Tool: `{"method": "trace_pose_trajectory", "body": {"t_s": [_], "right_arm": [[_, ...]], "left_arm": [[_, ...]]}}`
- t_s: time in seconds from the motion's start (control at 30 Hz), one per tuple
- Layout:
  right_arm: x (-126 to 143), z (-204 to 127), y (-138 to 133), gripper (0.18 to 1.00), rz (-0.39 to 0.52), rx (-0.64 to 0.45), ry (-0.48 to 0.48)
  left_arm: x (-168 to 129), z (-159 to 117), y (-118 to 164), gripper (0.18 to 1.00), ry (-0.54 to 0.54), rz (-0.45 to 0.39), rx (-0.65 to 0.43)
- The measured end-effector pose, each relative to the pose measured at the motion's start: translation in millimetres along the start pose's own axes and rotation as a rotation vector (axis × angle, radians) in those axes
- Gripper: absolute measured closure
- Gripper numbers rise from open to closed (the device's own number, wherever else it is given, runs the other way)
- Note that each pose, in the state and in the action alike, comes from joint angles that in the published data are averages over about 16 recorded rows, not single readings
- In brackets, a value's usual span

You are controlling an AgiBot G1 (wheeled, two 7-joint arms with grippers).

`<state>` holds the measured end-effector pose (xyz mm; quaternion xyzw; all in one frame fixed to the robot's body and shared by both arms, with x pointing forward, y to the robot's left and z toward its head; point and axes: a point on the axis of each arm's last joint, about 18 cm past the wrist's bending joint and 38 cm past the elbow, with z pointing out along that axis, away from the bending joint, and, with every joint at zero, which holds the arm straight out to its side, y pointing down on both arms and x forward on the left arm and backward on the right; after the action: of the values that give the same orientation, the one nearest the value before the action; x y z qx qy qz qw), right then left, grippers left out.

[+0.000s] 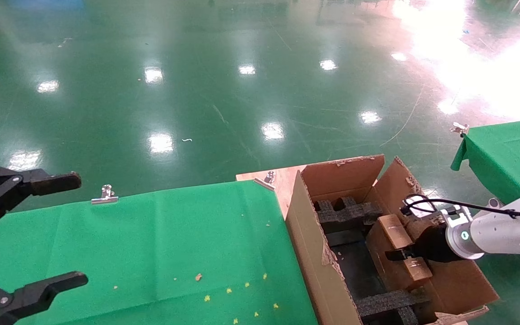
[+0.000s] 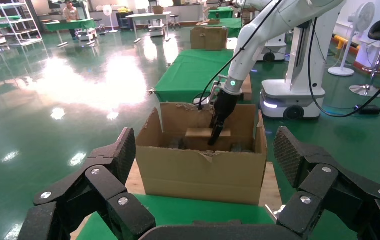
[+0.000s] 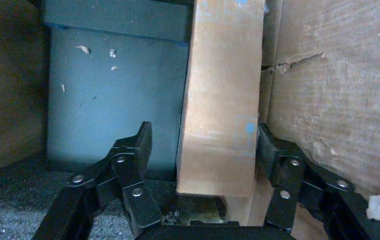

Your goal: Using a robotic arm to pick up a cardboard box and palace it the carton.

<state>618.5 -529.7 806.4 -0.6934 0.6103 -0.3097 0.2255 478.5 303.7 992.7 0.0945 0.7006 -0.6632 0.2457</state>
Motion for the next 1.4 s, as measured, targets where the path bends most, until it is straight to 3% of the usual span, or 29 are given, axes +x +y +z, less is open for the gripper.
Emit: {"method": "trace_pose_trajectory", "body": {"t_s": [0.37, 0.83, 1.03, 1.4], "right_arm": [[3.0, -17.8, -10.9, 0.355, -0.001, 0.047, -0.012], [-11.3, -80.3, -61.7, 0.204, -0.03, 0.246, -0.089], [-42.0, -119.8, -76.4, 0.182, -0.047, 0.34, -0.221], [-108.9, -187.2, -71.5, 0.178, -0.013, 0.4, -0.617]], "left_arm": [[0.0, 0.0, 0.0, 0.184, 0.0, 0.0, 0.0], [0.0, 0.0, 0.0, 0.184, 0.0, 0.0, 0.0], [0.0, 0.0, 0.0, 0.184, 0.0, 0.0, 0.0], [0.0, 0.0, 0.0, 0.184, 0.0, 0.0, 0.0]]}}
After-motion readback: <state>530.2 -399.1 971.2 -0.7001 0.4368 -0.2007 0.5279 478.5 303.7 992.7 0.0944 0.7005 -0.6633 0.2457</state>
